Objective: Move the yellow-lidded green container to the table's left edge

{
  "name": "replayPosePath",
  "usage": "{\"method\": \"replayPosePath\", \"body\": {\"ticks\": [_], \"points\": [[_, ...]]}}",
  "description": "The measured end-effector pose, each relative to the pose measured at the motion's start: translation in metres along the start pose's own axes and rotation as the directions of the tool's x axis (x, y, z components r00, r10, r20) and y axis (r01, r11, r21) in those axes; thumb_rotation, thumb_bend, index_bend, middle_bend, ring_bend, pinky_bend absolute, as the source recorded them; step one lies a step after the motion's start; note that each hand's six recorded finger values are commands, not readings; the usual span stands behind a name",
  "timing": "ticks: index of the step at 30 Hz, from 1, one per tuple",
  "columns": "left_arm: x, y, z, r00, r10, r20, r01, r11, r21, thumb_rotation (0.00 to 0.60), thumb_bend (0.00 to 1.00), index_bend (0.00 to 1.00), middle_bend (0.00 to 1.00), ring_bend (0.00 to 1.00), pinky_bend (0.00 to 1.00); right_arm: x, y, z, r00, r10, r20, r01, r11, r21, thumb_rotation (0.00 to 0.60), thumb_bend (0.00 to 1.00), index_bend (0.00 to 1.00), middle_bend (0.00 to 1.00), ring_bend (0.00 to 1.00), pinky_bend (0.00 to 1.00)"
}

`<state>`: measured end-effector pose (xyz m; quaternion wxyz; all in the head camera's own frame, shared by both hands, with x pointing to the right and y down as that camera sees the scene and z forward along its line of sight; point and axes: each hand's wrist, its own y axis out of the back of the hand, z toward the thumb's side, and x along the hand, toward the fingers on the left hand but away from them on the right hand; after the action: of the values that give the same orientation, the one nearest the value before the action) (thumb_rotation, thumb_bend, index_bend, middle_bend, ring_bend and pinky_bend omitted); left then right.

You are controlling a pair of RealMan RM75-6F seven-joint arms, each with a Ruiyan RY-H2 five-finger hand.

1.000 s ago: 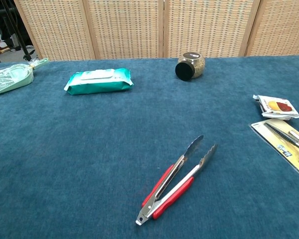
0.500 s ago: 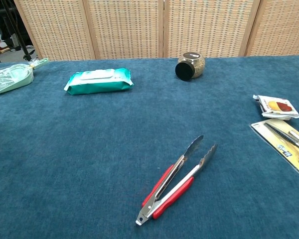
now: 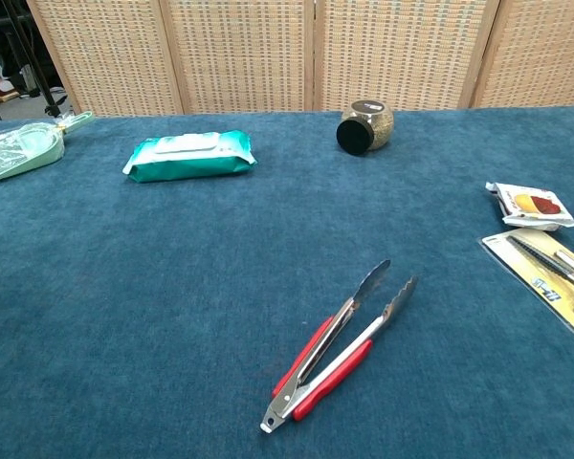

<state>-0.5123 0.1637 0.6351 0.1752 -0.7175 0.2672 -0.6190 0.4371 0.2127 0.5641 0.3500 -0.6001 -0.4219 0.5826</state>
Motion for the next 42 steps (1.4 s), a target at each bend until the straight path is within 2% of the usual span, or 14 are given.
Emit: {"method": "replayPosePath", "body": {"ticks": [6, 11, 18, 22, 25, 27, 30, 35, 42], "points": [[-0.007, -0.021, -0.013, 0.998, 0.066, -0.003, -0.065, 0.996, 0.056, 0.6, 0.05, 0.0, 0.0, 0.0, 0.0, 0.0, 0.0, 0.0, 1.0, 0.003, -0.001, -0.003, 1.0, -0.002, 0.6, 0.0, 0.0, 0.0, 0.0, 0.0], [-0.001, -0.02, -0.013, 0.992, 0.123, -0.006, -0.122, 0.992, 0.04, 0.6, 0.05, 0.0, 0.0, 0.0, 0.0, 0.0, 0.0, 0.0, 1.0, 0.003, 0.0, -0.003, 1.0, -0.003, 0.6, 0.0, 0.0, 0.0, 0.0, 0.0], [0.008, -0.023, -0.007, 0.993, 0.119, -0.007, -0.119, 0.992, 0.031, 0.6, 0.05, 0.0, 0.0, 0.0, 0.02, -0.001, -0.001, -0.001, 1.0, 0.007, 0.004, -0.007, 1.0, -0.003, 0.6, 0.0, 0.0, 0.0, 0.0, 0.0], [0.015, -0.028, -0.006, 0.996, 0.088, -0.016, -0.087, 0.995, 0.043, 0.6, 0.06, 0.0, 0.0, 0.0, 0.07, -0.002, -0.001, -0.002, 1.0, 0.007, 0.007, -0.007, 1.0, -0.003, 0.6, 0.0, 0.0, 0.0, 0.0, 0.0], [0.019, -0.032, -0.005, 0.996, 0.086, -0.018, -0.085, 0.995, 0.055, 0.6, 0.07, 0.12, 0.04, 0.07, 0.15, -0.002, -0.002, -0.003, 1.0, 0.011, 0.01, -0.011, 1.0, -0.005, 0.6, 0.0, 0.0, 0.0, 0.0, 0.0], [0.02, -0.031, -0.004, 0.995, 0.099, -0.013, -0.098, 0.994, 0.055, 0.6, 0.09, 0.28, 0.15, 0.18, 0.23, -0.003, -0.002, -0.003, 1.0, 0.013, 0.01, -0.013, 1.0, -0.004, 0.6, 0.0, 0.0, 0.0, 0.0, 0.0], [0.021, -0.029, -0.002, 0.992, 0.126, -0.006, -0.125, 0.991, 0.055, 0.6, 0.11, 0.47, 0.27, 0.27, 0.3, -0.003, -0.002, -0.003, 1.0, 0.014, 0.01, -0.014, 1.0, -0.004, 0.6, 0.0, 0.0, 0.0, 0.0, 0.0], [0.021, -0.029, -0.003, 0.989, 0.149, -0.006, -0.149, 0.987, 0.06, 0.6, 0.2, 0.55, 0.33, 0.33, 0.35, -0.003, -0.003, -0.003, 1.0, 0.016, 0.01, -0.016, 1.0, -0.004, 0.6, 0.0, 0.0, 0.0, 0.0, 0.0], [0.02, -0.028, -0.003, 0.991, 0.137, -0.014, -0.136, 0.99, 0.037, 0.6, 0.32, 0.57, 0.35, 0.35, 0.37, -0.003, -0.005, -0.003, 1.0, 0.023, 0.01, -0.023, 1.0, -0.004, 0.6, 0.0, 0.0, 0.0, 0.0, 0.0]]}}
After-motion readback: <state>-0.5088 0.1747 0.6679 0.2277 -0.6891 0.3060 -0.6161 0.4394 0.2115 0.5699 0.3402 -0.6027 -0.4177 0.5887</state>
